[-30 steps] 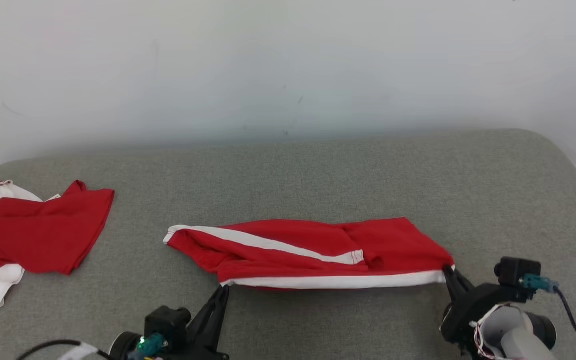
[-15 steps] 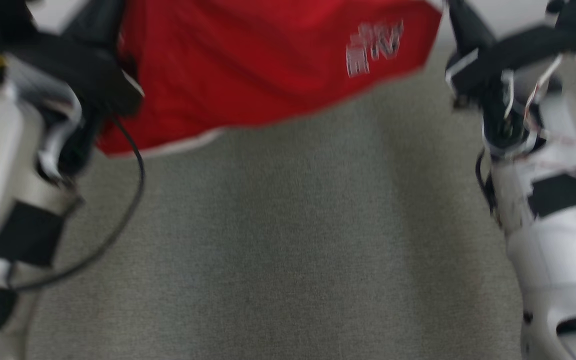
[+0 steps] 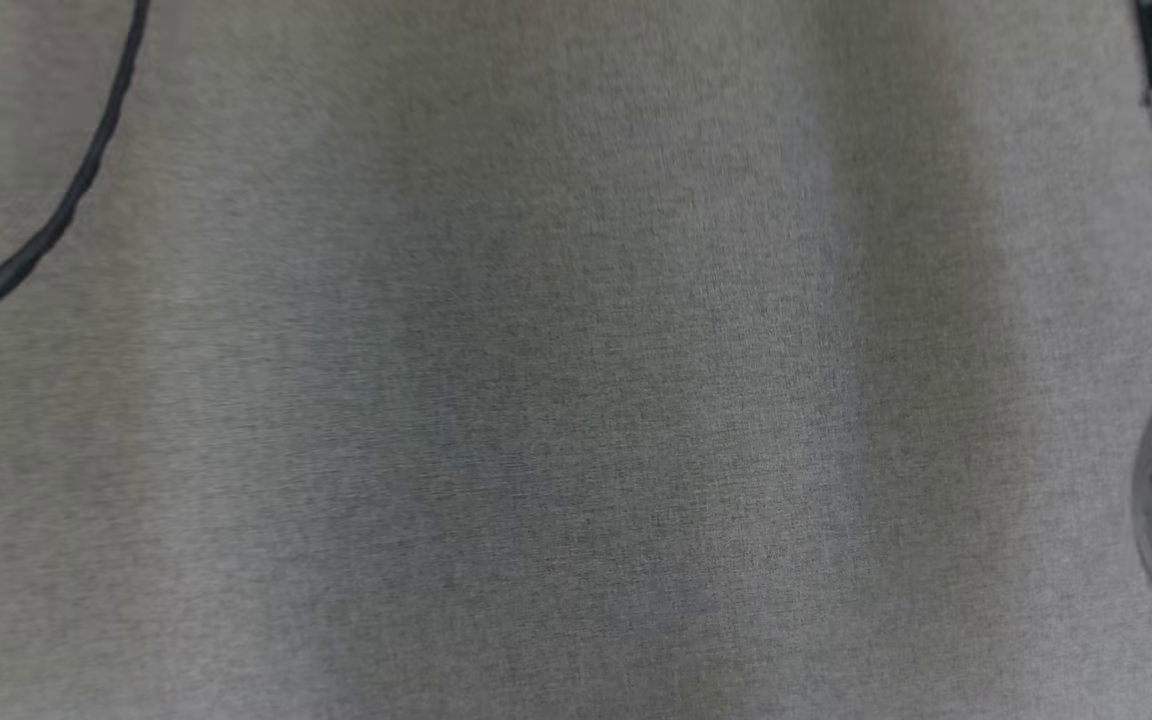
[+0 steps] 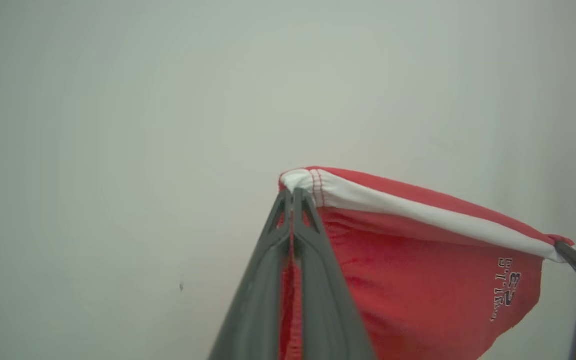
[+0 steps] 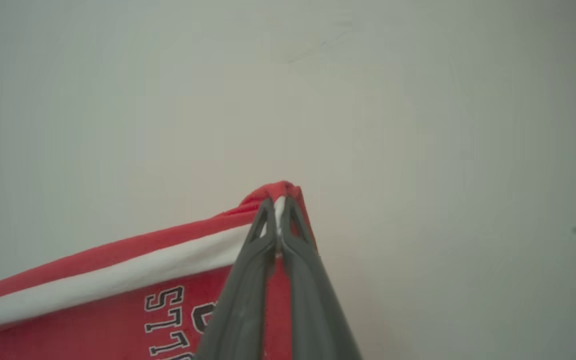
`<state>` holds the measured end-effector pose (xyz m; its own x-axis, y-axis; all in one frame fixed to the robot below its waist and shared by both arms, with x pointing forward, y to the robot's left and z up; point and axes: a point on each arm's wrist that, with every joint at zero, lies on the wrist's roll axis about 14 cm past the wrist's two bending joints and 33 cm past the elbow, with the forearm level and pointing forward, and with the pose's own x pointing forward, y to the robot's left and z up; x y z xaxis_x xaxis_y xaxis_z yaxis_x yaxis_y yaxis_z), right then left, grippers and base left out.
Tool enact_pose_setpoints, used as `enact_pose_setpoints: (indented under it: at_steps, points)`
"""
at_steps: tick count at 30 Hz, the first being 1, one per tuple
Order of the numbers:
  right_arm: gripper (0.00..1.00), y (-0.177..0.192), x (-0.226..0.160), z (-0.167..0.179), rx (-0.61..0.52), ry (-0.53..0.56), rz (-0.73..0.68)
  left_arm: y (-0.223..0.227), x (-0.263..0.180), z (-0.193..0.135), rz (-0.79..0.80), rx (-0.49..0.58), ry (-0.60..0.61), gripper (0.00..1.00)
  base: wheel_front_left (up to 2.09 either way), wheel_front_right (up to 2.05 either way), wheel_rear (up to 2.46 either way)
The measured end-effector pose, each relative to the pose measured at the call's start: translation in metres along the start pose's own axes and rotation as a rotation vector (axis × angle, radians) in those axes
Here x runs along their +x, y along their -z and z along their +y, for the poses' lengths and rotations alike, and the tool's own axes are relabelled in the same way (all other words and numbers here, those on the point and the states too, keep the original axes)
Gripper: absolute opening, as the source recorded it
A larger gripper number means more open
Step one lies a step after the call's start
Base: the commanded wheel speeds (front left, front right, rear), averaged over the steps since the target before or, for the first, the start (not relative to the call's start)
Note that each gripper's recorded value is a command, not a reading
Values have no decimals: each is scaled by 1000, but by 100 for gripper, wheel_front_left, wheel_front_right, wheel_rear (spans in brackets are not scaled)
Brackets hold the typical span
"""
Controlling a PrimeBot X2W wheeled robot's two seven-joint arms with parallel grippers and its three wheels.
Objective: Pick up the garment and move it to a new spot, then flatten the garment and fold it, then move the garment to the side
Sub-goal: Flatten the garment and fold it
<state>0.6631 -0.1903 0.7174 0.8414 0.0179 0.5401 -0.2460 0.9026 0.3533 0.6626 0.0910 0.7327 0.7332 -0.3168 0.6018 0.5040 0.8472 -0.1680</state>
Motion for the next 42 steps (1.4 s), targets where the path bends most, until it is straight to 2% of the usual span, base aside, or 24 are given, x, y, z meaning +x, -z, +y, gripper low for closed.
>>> enact_pose_setpoints:
  at_steps: [3, 9, 13, 16, 20, 22, 25, 28, 31, 33, 36, 38, 42]
  points:
    - [0, 18, -9, -16, -59, 7, 34, 31, -9, 5, 18, -60, -28, 0, 0, 0, 0]
    - [0, 97, -79, -50, -78, 82, 322, 129, -88, 5, 306, -98, -77, 0, 0, 0, 0]
    - [0, 127, -135, -58, -59, 116, 516, 155, -146, 2, 430, -149, -145, 0, 0, 0, 0]
    - [0, 137, -185, -69, -82, 136, 660, 164, -190, -18, 510, -176, -153, 0, 0, 0, 0]
    - [0, 122, -235, -77, -99, 164, 756, 164, -257, -38, 626, -205, -203, 0, 0, 0, 0]
    - [0, 107, -246, -74, -101, 161, 750, 156, -279, -40, 623, -280, -297, 0, 0, 0, 0]
    - [0, 91, -283, -82, -161, 179, 793, 145, -312, -54, 653, -317, -354, 0, 0, 0, 0]
    - [0, 84, -331, -82, -146, 224, 860, 133, -340, -69, 678, -328, -376, 0, 0, 0, 0]
    - [0, 73, -362, -73, -128, 239, 887, 122, -367, -87, 724, -295, -342, 0, 0, 0, 0]
    - [0, 60, -367, -64, -101, 246, 841, 113, -376, -96, 739, -248, -296, 0, 0, 0, 0]
    - [0, 42, -378, -55, -97, 251, 799, 98, -382, -108, 722, -231, -267, 0, 0, 0, 0]
    - [0, 32, -400, -46, -67, 282, 788, 86, -393, -118, 711, -217, -252, 0, 0, 0, 0]
    - [0, 22, -421, -29, -30, 310, 783, 74, -414, -122, 729, -179, -230, 0, 0, 0, 0]
